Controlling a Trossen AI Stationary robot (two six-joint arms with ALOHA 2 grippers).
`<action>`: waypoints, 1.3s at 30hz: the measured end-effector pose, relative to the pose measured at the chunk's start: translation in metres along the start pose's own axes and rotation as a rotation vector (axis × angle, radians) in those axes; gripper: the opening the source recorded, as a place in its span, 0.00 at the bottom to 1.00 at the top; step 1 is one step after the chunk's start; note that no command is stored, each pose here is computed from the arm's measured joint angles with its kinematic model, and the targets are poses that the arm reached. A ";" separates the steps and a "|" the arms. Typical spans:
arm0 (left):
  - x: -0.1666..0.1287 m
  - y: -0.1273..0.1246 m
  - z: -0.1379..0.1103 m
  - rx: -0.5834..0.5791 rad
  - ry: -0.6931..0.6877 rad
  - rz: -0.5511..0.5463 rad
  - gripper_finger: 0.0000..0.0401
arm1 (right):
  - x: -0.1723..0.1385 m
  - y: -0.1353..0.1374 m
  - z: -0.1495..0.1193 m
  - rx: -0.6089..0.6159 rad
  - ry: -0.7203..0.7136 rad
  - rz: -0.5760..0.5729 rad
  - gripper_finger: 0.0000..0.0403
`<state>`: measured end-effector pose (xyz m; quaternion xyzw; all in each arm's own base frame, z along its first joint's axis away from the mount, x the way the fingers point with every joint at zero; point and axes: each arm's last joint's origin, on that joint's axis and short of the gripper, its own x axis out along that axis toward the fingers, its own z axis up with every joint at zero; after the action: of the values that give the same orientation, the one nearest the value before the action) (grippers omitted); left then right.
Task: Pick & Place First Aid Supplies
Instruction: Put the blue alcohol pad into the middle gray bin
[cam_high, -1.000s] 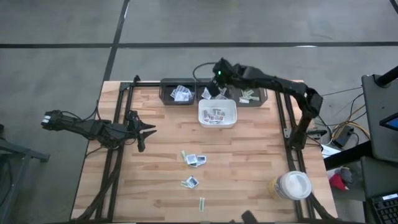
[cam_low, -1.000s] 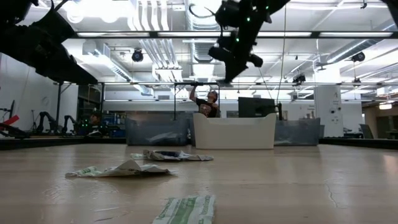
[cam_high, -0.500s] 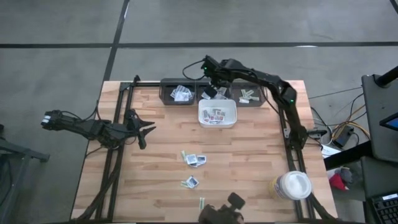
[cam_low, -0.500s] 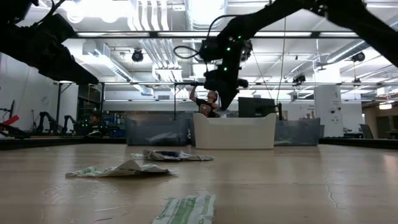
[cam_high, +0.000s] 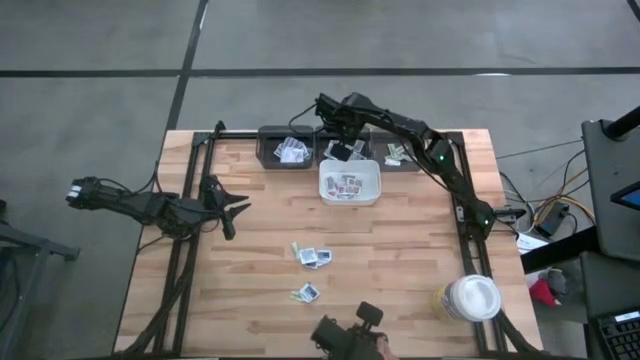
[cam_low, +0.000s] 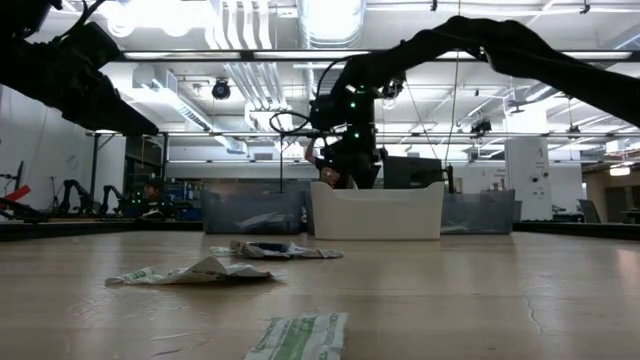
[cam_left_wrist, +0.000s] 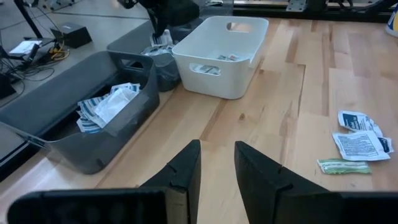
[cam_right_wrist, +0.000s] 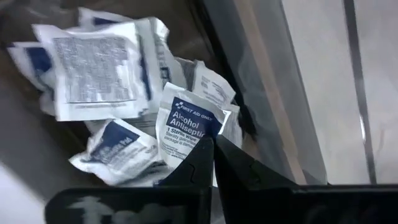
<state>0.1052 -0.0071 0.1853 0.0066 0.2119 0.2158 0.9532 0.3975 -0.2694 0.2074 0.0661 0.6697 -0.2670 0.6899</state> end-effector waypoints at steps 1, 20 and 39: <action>0.000 0.000 0.000 0.001 0.000 0.000 0.24 | 0.000 0.000 0.000 0.000 -0.002 0.006 0.02; 0.000 0.000 0.000 0.002 0.000 0.000 0.24 | -0.027 0.001 -0.010 0.064 0.072 0.011 0.24; 0.000 0.000 0.000 0.001 0.002 0.000 0.24 | -0.143 0.120 -0.043 -0.028 -0.110 0.218 0.09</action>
<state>0.1051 -0.0071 0.1851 0.0068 0.2129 0.2155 0.9530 0.4201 -0.1082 0.3087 0.1141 0.6233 -0.1839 0.7514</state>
